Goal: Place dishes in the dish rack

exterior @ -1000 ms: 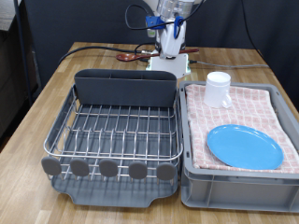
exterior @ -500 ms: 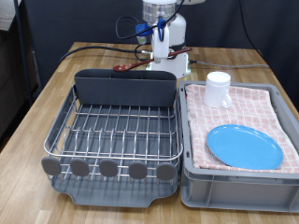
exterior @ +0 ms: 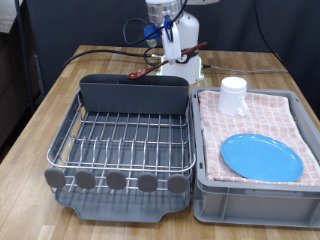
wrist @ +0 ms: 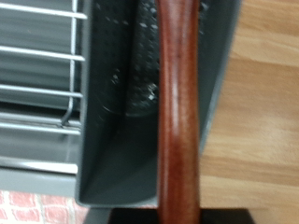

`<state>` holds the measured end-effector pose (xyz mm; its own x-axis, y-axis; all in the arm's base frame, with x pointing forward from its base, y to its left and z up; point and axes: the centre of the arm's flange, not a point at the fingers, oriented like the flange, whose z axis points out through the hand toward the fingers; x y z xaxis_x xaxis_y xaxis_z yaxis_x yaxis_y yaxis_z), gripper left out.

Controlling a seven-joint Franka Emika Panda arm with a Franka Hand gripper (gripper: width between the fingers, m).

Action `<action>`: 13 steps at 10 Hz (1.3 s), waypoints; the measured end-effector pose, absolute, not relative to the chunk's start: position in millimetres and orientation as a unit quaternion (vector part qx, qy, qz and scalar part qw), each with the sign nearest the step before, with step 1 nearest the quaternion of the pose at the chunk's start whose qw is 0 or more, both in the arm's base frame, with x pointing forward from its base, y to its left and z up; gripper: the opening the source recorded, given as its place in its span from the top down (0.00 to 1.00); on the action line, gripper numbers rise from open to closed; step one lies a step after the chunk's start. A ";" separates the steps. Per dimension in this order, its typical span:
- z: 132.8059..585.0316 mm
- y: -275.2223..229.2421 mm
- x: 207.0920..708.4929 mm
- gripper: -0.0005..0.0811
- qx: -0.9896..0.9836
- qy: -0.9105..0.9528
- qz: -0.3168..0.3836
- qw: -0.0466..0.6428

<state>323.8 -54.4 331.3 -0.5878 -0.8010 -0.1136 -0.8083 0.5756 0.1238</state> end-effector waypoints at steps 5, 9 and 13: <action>327.8 -76.3 316.8 0.88 -0.466 0.871 0.148 0.056; 321.2 -89.5 315.6 0.88 -0.471 0.860 0.190 0.043; 311.2 -100.0 325.3 0.88 -0.482 0.852 0.200 0.036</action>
<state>325.3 -100.0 311.2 -0.5329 -0.8072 -0.2539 -0.8358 0.4551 0.3073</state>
